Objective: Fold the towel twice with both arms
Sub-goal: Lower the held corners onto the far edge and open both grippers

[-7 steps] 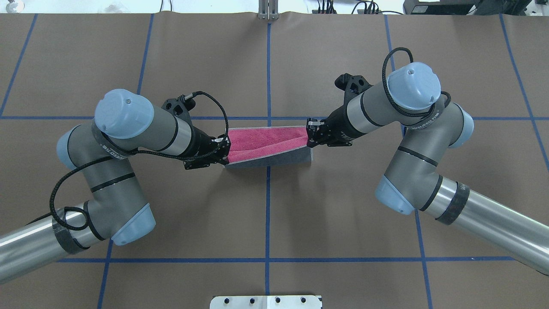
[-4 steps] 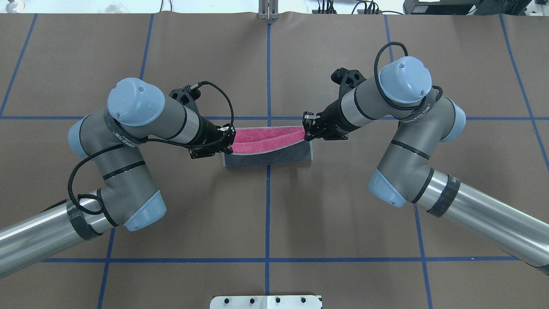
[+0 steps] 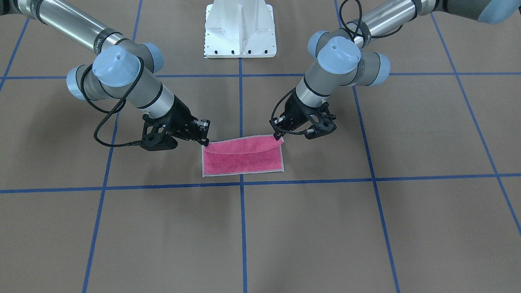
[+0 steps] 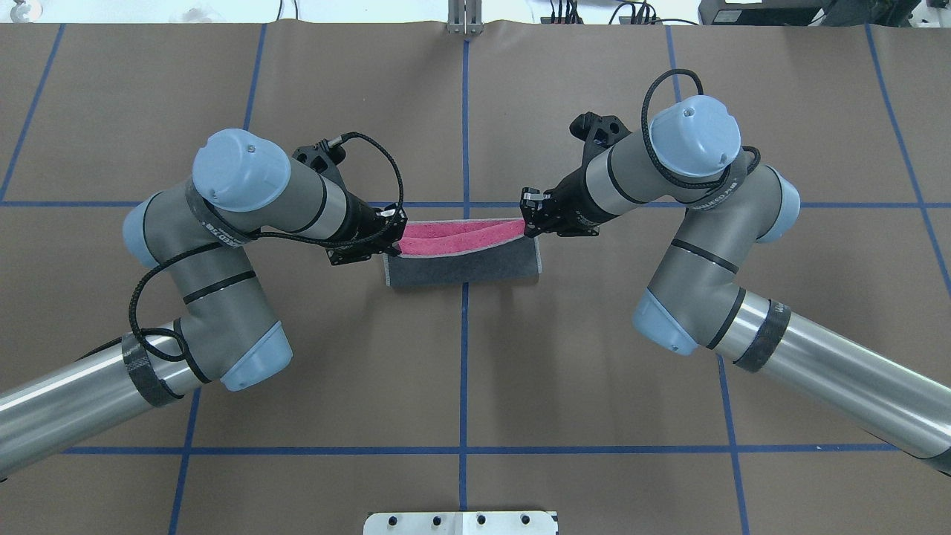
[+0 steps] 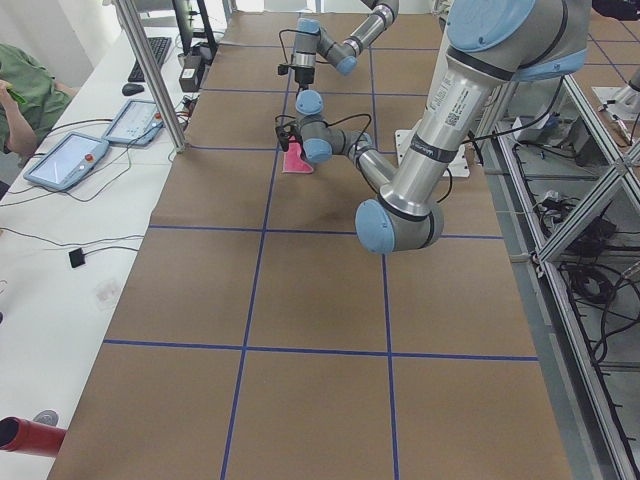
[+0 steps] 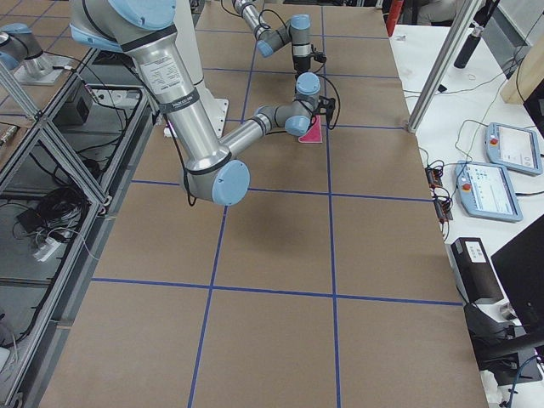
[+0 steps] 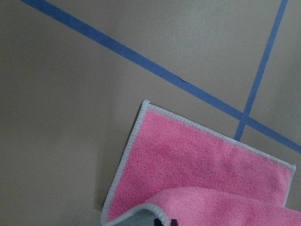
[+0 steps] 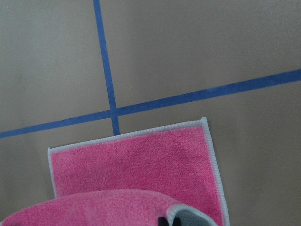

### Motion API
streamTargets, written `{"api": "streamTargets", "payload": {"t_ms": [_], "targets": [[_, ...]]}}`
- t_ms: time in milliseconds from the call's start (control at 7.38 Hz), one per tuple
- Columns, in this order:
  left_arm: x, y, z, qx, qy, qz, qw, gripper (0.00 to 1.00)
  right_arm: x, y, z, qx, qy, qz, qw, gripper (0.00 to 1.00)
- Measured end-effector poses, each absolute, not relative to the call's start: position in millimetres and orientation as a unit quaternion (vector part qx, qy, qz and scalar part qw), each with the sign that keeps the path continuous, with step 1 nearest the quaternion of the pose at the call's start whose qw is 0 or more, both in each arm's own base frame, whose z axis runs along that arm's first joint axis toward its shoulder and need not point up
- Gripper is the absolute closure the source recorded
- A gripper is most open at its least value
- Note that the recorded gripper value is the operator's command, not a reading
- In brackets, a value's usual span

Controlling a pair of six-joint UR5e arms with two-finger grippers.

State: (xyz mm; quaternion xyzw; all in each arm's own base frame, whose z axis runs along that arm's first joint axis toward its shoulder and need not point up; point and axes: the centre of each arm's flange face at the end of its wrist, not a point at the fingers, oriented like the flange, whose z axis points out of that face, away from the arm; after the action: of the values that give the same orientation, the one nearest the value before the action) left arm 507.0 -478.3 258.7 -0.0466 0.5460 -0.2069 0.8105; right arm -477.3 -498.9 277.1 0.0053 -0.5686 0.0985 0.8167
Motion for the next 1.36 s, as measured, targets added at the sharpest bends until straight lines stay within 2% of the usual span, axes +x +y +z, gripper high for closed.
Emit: {"api": "streamTargets", "payload": {"t_ms": [1355], "targets": [[531, -500, 272, -0.039, 0.526, -0.225, 0.819, 1.0, -497, -518, 288, 0.013, -0.55, 0.115, 0.827, 1.0]]}}
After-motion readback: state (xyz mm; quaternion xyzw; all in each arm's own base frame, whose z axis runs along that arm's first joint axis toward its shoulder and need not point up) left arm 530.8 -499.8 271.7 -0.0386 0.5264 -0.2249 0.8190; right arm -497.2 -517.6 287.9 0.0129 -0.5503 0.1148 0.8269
